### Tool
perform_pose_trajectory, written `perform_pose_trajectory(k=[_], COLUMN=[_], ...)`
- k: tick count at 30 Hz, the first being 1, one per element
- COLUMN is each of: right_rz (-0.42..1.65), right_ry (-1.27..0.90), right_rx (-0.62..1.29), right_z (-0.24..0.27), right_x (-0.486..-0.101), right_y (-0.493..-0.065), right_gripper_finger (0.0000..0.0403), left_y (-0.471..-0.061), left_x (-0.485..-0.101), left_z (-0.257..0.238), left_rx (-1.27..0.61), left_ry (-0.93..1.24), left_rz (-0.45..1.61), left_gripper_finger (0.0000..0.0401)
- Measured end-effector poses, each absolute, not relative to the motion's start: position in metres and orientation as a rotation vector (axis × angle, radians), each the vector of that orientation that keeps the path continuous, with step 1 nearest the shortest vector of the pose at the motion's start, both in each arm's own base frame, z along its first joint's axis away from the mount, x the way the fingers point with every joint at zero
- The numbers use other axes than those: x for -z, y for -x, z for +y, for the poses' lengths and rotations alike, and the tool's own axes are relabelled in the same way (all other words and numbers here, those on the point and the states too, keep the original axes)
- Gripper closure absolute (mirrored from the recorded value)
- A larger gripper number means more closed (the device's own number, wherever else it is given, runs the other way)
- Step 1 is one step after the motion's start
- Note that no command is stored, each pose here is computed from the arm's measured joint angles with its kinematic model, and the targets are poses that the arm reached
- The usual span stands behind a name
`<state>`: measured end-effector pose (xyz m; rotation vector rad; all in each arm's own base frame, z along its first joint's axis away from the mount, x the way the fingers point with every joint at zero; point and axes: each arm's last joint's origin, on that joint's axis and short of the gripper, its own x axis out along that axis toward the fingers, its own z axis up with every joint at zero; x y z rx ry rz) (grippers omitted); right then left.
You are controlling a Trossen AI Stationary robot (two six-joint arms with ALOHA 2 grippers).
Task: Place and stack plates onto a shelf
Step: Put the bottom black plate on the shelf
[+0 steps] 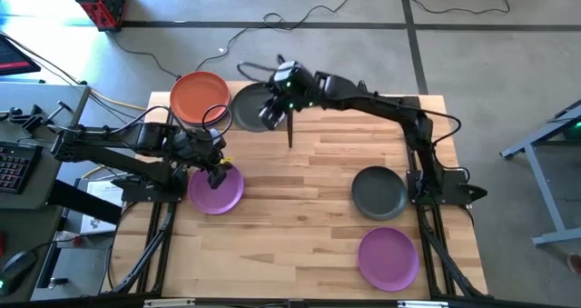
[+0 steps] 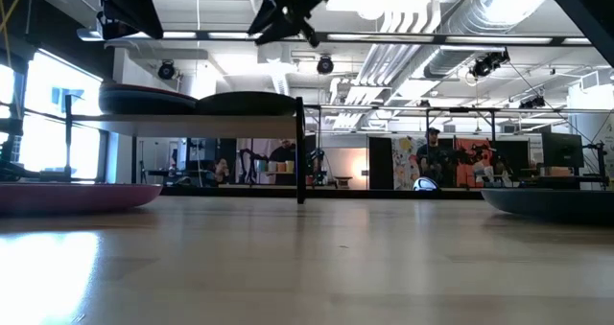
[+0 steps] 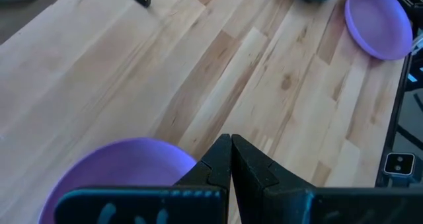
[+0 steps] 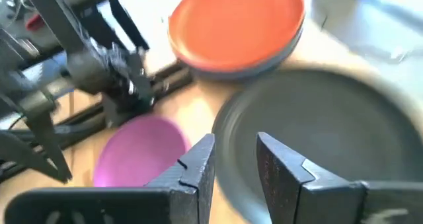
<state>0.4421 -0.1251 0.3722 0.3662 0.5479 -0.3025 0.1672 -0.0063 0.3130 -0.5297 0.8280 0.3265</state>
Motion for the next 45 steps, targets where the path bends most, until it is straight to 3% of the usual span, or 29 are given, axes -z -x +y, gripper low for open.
perform_pose_trajectory(k=[4, 9, 24, 45], right_rz=[0.492, 0.508, 0.833, 0.921], right_ry=[-0.283, -0.295, -0.368, -0.400], right_rx=[0.323, 0.367, 0.318, 0.331], right_z=[-0.135, -0.156, -0.153, -0.153], right_x=[-0.399, -0.399, -0.322, -0.290], right_y=[-0.433, -0.425, -0.453, -0.465], right_gripper_finger=[0.0308, 0.0308, 0.0308, 0.0308], left_y=[-0.167, -0.168, -0.168, -0.168], left_x=[-0.313, -0.313, -0.314, -0.314], left_z=[-0.006, -0.005, -0.005, -0.005], left_rx=[-0.326, -0.335, -0.351, -0.354], left_ry=[0.530, 0.529, 0.552, 0.561], left_rz=[0.824, 0.820, 0.809, 0.808], left_gripper_finger=[0.0400, 0.0400, 0.0400, 0.0401])
